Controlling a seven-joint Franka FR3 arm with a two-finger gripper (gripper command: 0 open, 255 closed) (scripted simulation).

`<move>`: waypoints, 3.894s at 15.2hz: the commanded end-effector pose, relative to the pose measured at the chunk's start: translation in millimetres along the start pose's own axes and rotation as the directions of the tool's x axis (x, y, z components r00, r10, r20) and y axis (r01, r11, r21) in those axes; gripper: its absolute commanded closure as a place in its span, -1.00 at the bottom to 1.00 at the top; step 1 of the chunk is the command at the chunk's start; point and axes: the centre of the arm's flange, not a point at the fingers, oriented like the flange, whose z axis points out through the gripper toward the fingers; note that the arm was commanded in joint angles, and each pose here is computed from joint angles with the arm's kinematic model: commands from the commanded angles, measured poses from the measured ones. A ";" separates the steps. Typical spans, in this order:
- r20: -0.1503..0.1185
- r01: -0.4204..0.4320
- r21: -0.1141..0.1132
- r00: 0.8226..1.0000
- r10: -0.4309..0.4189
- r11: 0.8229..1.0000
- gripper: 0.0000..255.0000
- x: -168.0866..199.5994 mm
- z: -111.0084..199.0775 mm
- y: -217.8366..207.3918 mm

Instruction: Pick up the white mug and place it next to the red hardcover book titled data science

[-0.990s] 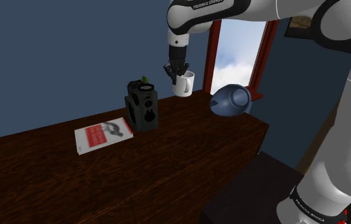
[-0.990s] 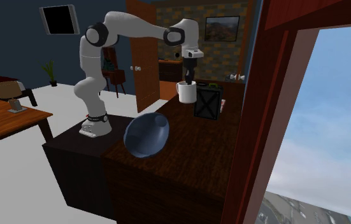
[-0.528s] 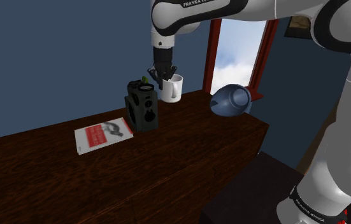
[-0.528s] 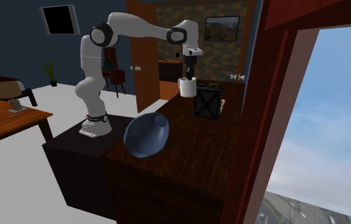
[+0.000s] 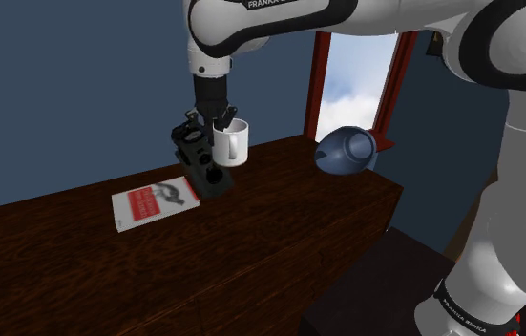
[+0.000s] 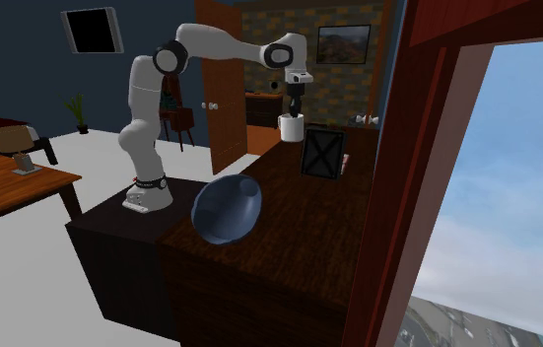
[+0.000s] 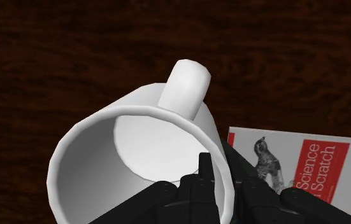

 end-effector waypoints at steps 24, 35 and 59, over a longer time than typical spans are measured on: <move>0.000 -0.001 0.001 1.000 0.001 1.000 1.00 -49.5 45.2 -200.5; 0.000 -0.001 0.001 1.000 0.001 1.000 1.00 -51.6 103.3 -200.4; 0.000 -0.001 0.001 1.000 0.001 1.000 -1.00 -53.6 160.5 -200.4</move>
